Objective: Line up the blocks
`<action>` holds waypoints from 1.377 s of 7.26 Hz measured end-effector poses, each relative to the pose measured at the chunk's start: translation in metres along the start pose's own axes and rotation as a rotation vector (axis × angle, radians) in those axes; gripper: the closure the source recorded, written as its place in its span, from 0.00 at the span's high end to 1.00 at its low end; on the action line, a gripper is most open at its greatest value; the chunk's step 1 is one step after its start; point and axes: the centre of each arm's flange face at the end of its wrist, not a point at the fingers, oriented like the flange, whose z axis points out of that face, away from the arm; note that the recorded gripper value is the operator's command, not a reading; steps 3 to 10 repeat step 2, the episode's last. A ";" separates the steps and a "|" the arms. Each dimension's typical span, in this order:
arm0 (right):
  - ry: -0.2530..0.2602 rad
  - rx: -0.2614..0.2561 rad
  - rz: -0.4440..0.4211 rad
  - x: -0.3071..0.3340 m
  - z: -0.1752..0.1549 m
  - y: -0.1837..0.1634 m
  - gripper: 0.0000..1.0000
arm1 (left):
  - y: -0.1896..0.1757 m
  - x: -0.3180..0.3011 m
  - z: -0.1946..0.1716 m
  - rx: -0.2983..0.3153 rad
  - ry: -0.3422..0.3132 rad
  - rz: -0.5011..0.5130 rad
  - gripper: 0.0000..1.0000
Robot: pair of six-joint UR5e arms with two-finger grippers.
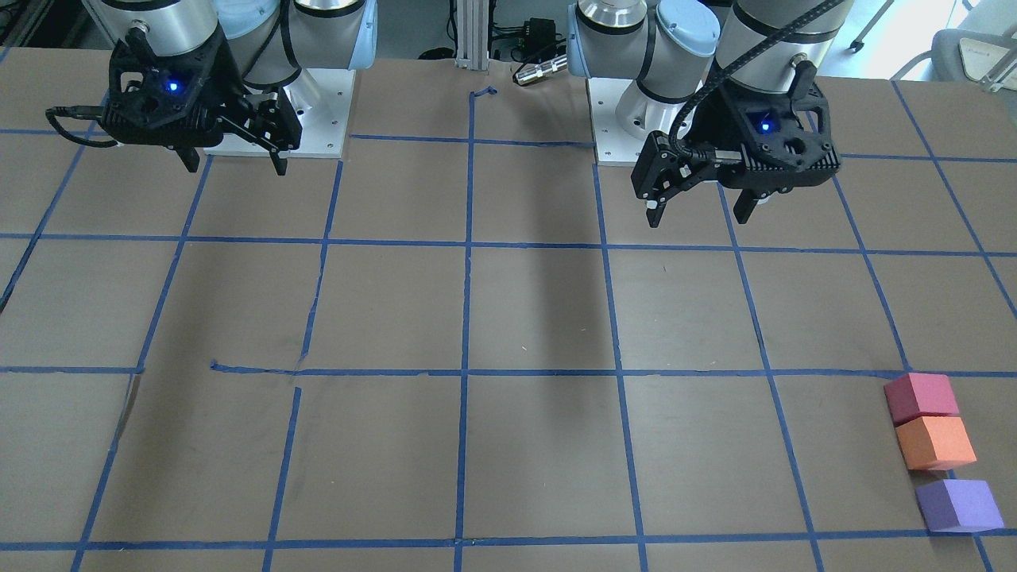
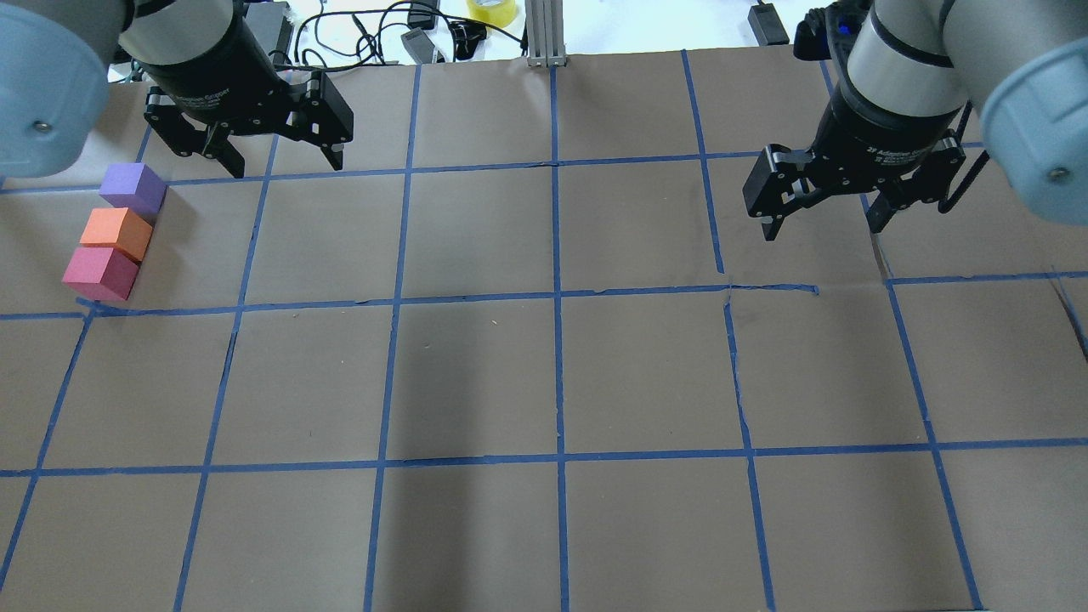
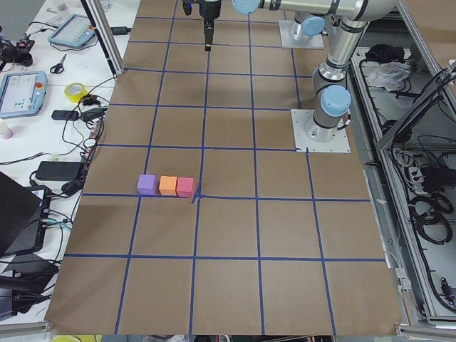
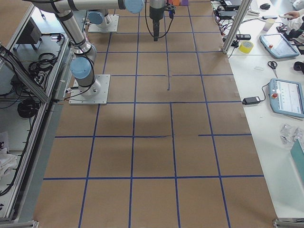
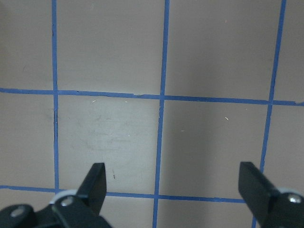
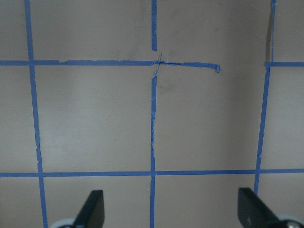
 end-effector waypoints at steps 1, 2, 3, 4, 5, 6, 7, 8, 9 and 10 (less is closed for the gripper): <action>0.000 0.000 0.000 0.000 0.000 0.000 1.00 | 0.000 0.000 0.000 0.000 -0.001 0.000 1.00; 0.000 0.000 0.000 0.000 0.000 0.000 1.00 | 0.000 -0.001 0.000 0.000 -0.002 -0.001 1.00; 0.000 0.000 0.000 0.000 0.000 0.000 1.00 | 0.000 -0.001 0.000 0.000 -0.002 -0.001 1.00; 0.000 0.000 0.000 0.000 0.000 0.000 1.00 | 0.000 -0.001 0.000 0.000 -0.002 -0.001 1.00; 0.000 0.000 0.000 0.000 0.000 0.000 1.00 | 0.000 -0.001 0.000 0.000 -0.002 -0.001 1.00; 0.000 0.000 0.000 0.000 0.000 0.000 1.00 | 0.000 -0.001 0.000 0.000 -0.002 -0.001 1.00; 0.000 0.000 0.000 0.000 0.000 0.000 1.00 | 0.000 -0.001 0.000 0.000 -0.002 -0.001 1.00; 0.000 0.000 0.000 0.000 0.000 0.000 1.00 | 0.000 -0.001 0.000 0.000 -0.002 -0.001 1.00; 0.000 0.000 0.000 0.000 0.000 0.000 1.00 | 0.000 -0.001 0.000 0.000 -0.002 -0.001 1.00; 0.000 0.000 0.000 0.000 0.000 0.000 1.00 | 0.000 -0.001 0.000 0.000 -0.002 -0.001 1.00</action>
